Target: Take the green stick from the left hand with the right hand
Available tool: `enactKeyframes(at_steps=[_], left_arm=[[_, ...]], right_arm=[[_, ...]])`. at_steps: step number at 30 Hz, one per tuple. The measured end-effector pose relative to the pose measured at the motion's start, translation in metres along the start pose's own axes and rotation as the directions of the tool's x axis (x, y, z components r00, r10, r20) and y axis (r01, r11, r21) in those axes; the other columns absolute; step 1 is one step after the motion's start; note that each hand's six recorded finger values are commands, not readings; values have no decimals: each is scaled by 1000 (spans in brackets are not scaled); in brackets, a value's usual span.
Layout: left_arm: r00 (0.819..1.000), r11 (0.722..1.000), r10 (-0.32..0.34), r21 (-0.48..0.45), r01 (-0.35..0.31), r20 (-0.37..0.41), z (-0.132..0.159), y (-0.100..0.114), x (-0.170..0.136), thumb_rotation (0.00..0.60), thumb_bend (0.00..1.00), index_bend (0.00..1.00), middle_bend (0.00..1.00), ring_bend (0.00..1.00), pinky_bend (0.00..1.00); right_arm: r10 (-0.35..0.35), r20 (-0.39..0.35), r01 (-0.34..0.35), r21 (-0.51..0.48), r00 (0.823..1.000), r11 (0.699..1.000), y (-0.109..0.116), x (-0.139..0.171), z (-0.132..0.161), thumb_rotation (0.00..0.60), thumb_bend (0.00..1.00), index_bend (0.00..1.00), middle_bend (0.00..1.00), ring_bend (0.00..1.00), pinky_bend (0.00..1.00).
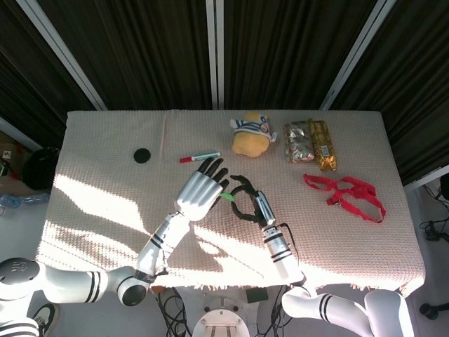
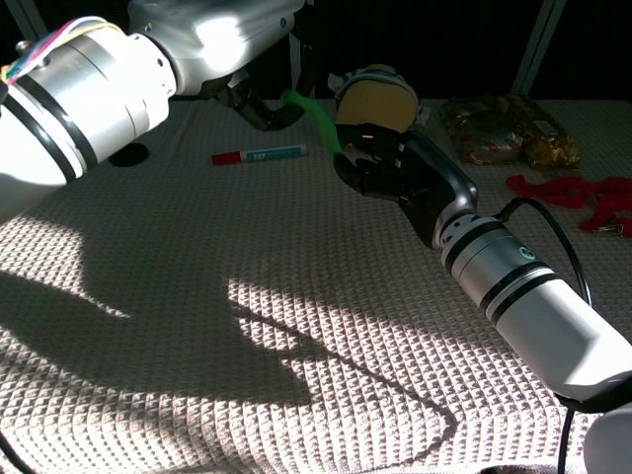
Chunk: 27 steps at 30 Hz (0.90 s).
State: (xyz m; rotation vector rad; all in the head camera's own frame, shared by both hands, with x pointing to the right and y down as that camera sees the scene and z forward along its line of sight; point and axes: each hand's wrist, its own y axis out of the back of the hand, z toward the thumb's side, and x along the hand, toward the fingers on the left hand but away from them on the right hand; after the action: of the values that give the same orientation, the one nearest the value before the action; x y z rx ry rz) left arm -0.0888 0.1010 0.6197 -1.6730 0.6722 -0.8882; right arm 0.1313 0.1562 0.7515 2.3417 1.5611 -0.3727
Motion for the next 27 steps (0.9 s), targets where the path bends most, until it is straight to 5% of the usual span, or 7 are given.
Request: enactKeyframes(at_steps=[19,27], left_arm=[[1000,1000,12,-17,-12,1,1,-1,-2,600,364,587,324,172,201],[1000,999,24,-35,-24,-3,3,-7,-6,600,364,587,325,172,181]], right_arm=[[-14,-15,15,11,1000,1000,2,0,5,600,446,572,151,0,0],[-50,-44,54,110,998,992,9,2,13,600,477,572,151,0,0]])
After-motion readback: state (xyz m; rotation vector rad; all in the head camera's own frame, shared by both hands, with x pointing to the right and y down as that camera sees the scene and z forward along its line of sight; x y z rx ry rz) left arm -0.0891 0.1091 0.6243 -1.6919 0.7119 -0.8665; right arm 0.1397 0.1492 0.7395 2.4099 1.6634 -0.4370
